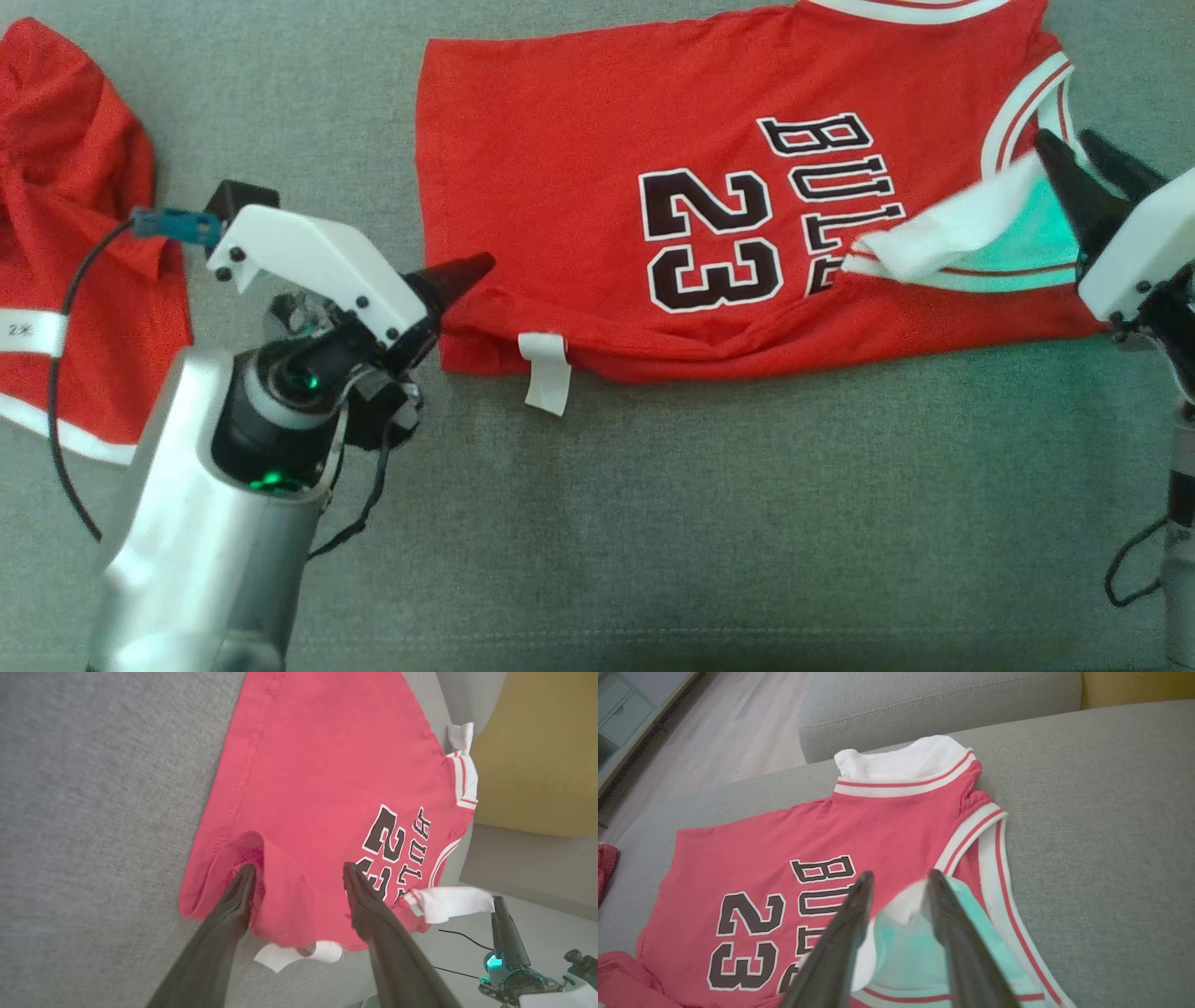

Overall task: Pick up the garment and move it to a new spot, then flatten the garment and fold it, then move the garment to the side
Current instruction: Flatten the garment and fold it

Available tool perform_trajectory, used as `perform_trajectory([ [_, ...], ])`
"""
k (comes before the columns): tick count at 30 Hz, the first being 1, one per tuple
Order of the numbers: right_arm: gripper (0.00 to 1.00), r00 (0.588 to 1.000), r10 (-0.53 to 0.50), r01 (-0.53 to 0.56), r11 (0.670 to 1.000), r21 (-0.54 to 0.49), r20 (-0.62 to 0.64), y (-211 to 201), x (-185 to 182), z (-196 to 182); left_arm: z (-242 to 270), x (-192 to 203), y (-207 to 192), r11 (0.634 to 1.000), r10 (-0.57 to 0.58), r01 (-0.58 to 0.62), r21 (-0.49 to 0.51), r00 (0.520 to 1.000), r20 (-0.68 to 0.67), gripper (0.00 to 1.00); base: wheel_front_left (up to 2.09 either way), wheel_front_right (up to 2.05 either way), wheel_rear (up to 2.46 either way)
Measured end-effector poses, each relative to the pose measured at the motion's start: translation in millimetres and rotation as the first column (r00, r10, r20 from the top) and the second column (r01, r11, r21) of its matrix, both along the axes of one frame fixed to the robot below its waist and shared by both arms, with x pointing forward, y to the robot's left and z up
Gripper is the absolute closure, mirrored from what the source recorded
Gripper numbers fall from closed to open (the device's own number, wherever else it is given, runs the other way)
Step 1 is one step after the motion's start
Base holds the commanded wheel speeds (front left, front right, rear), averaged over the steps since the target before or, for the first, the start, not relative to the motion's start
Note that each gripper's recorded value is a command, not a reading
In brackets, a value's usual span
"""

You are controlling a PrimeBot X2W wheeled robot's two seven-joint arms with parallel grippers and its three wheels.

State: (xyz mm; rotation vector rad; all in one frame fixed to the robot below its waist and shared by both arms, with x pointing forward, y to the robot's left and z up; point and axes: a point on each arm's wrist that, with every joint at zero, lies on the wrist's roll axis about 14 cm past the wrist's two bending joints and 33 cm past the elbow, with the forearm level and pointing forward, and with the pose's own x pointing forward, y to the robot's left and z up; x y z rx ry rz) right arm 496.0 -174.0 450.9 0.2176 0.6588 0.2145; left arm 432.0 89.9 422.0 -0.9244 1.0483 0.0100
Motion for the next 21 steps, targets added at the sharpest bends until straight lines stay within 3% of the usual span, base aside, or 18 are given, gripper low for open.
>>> perform_trajectory([
  [6, 0.0, 0.996, -0.019, 0.018, 1.0, 0.018, 0.087, -4, 3, 20, 13, 5, 13, 0.999, 0.054, -0.054, 0.001, 0.995, 0.088, 0.0, 0.0, 0.0, 0.0],
  [10, 0.0, 0.995, -0.011, 0.017, 0.998, -0.063, 0.1, -21, -15, 18, 16, -6, 21, 0.992, -0.054, 0.029, 0.119, 0.976, 0.212, 0.0, 0.0, 0.0, 0.0],
  [14, 0.0, 0.999, 0.006, -0.001, 0.99, -0.142, 0.036, -33, -42, -2, -4, -41, 17, 0.96, -0.208, 0.159, 0.23, 0.956, 0.209, 0.0, 0.0, 0.0, 0.0],
  [21, 0.0, 0.999, -0.018, 0.011, 0.975, -0.221, -0.03, -53, -57, -25, -31, -53, 20, 0.923, -0.278, 0.208, 0.322, 0.942, 0.188, 0.0, 0.0, 0.0, 0.0],
])
